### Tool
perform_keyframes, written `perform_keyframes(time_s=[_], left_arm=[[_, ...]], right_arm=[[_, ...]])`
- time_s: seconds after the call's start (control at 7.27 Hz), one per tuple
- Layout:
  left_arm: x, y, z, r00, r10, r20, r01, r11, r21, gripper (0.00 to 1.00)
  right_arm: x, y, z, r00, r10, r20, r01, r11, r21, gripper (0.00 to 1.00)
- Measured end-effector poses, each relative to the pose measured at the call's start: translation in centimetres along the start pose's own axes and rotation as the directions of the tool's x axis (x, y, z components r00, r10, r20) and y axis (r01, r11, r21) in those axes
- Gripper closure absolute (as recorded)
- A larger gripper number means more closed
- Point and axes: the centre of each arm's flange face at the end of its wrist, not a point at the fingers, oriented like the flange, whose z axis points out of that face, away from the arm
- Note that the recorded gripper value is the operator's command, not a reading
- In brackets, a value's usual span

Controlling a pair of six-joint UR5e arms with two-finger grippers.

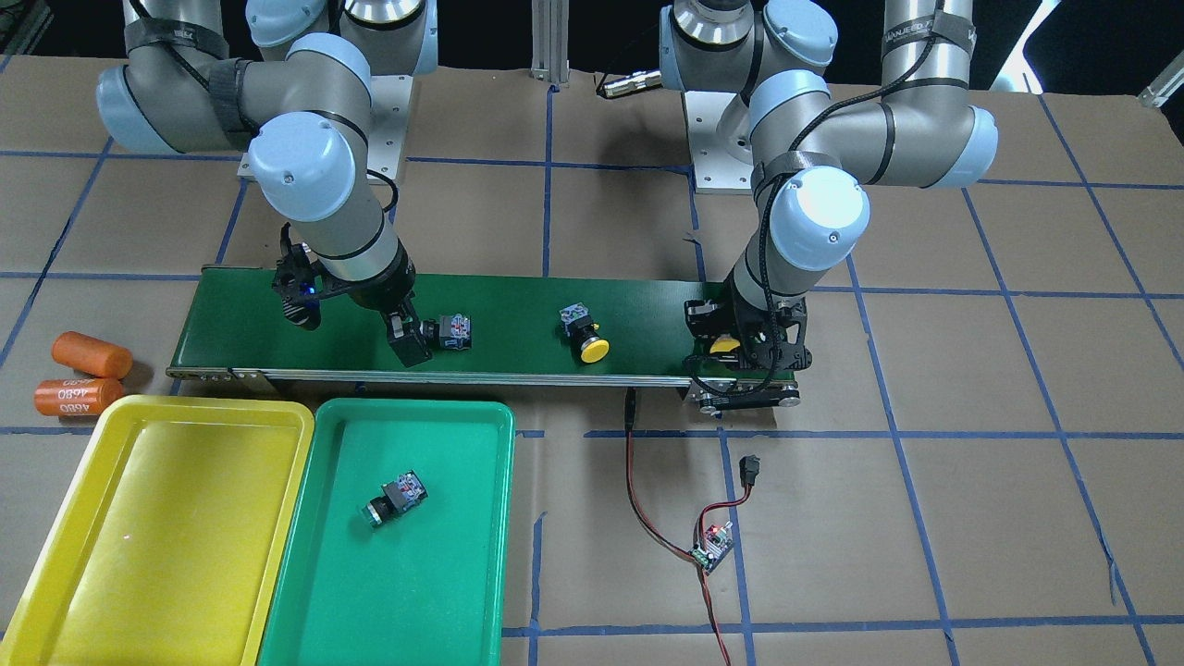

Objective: Sort buttons by color to trays
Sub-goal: 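Place the yellow button on the belt with left while right grasps the green button, then carry the green button into the green tray with the right gripper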

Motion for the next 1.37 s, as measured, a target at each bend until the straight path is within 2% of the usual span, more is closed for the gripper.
perform_keyframes(time_s=[0.27,0.55,0.69,0.82,0.96,1.24,1.37], left_arm=[[-0.3,-0.3,-1.4,1.0,-0.011,-0.002,0.011,0.999,0.049,0.0],[-0.1,0.1,-6.1,1.0,-0.013,-0.006,0.014,0.995,0.103,0.0],[0.1,0.5,-9.6,1.0,-0.009,-0.005,0.009,0.992,0.125,0.0],[0.3,1.7,-13.9,1.0,-0.002,-0.004,0.002,0.992,0.124,0.0],[0.3,3.3,-17.4,1.0,0.003,-0.001,-0.003,0.993,0.117,0.0],[0.0,6.5,-22.2,1.0,0.003,0.014,-0.006,0.987,0.159,0.0],[-0.2,6.9,-22.8,1.0,0.001,0.019,-0.004,0.987,0.162,0.0]], right_arm=[[0.1,0.0,0.2,1.0,0.0,-0.004,0.0,1.0,0.0,0.0],[-0.1,-0.1,0.8,1.0,-0.002,-0.014,0.002,1.0,0.002,0.0],[-0.3,-0.3,1.2,1.0,-0.002,-0.018,0.002,1.0,0.007,0.46],[-0.3,-0.3,1.5,1.0,-0.003,-0.02,0.003,1.0,0.01,0.79],[-0.3,-0.3,1.7,1.0,-0.003,-0.022,0.003,1.0,0.007,1.0],[-0.1,-0.3,1.9,1.0,-0.01,-0.026,0.01,1.0,-0.002,1.0],[-0.2,-0.3,1.7,1.0,-0.015,-0.021,0.015,1.0,-0.003,1.0]])
